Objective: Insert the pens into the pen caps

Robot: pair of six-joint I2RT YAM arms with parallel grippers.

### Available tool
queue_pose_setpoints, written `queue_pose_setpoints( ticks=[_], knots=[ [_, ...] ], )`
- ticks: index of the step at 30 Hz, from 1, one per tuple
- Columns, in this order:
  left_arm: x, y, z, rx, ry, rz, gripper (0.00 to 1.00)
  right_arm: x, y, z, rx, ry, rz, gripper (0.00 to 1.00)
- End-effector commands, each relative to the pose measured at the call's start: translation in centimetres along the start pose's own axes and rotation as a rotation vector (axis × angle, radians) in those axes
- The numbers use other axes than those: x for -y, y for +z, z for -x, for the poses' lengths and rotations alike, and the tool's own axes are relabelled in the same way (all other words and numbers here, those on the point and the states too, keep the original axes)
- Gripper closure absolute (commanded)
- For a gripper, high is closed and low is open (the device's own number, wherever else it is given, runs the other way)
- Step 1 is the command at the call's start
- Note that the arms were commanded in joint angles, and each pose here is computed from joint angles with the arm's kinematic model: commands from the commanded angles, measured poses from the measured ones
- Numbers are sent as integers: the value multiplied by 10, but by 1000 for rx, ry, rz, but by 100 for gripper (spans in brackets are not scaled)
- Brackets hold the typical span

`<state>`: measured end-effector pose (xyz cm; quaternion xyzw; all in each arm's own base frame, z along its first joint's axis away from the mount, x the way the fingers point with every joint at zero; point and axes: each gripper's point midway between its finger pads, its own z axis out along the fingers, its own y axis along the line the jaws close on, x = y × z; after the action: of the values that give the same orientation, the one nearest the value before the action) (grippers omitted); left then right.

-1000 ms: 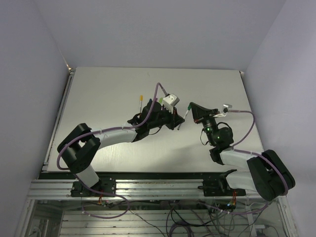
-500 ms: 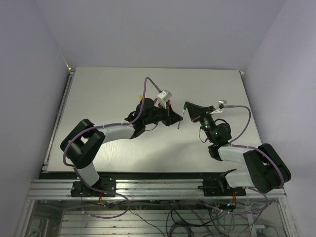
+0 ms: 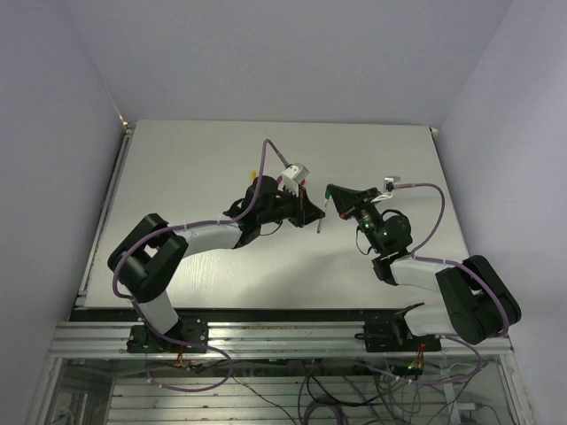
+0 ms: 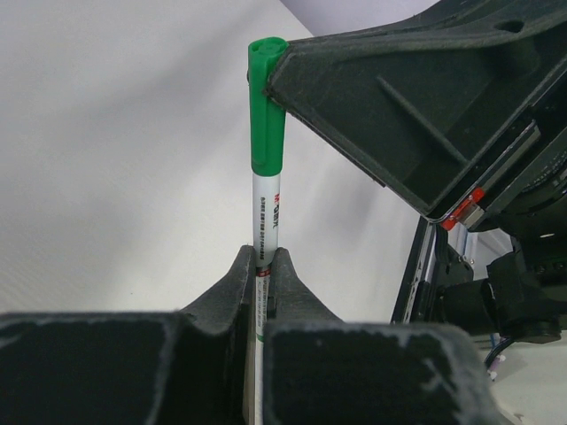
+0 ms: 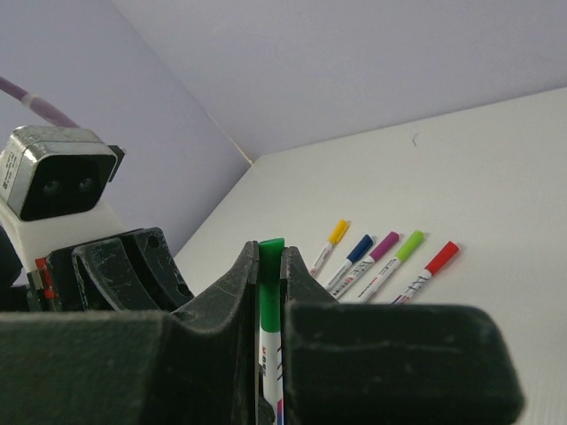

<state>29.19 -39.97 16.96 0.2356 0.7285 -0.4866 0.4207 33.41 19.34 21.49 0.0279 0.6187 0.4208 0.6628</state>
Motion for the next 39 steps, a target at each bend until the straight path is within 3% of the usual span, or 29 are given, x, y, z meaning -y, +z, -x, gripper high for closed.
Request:
queue_pose_setpoints(
  ticks=[1, 3, 9, 10, 16, 24, 30, 39],
  knots=[
    [20, -8, 113, 322, 143, 3, 93, 8, -15, -52, -210, 18, -16, 100],
    [12, -5, 105, 299, 141, 30, 93, 6, -9, -45, -194, 3, -15, 94],
    [-26, 4, 70, 208, 147, 148, 93, 1, 3, -4, -52, -37, -46, 43],
    [-34, 5, 62, 187, 146, 172, 93, 1, 2, 5, -19, -40, -59, 40],
    [-75, 10, 27, 70, 139, 320, 93, 15, -22, 33, 82, -57, -191, 36],
    [-107, 35, -9, -126, 107, 399, 93, 86, -58, 21, -44, -41, -683, 34],
    [-138, 45, -29, -229, 91, 511, 93, 96, -64, 5, -154, -57, -752, 34],
    [-167, 59, -32, -270, 121, 604, 93, 100, -71, -1, -182, -50, -785, 34]
  ],
)
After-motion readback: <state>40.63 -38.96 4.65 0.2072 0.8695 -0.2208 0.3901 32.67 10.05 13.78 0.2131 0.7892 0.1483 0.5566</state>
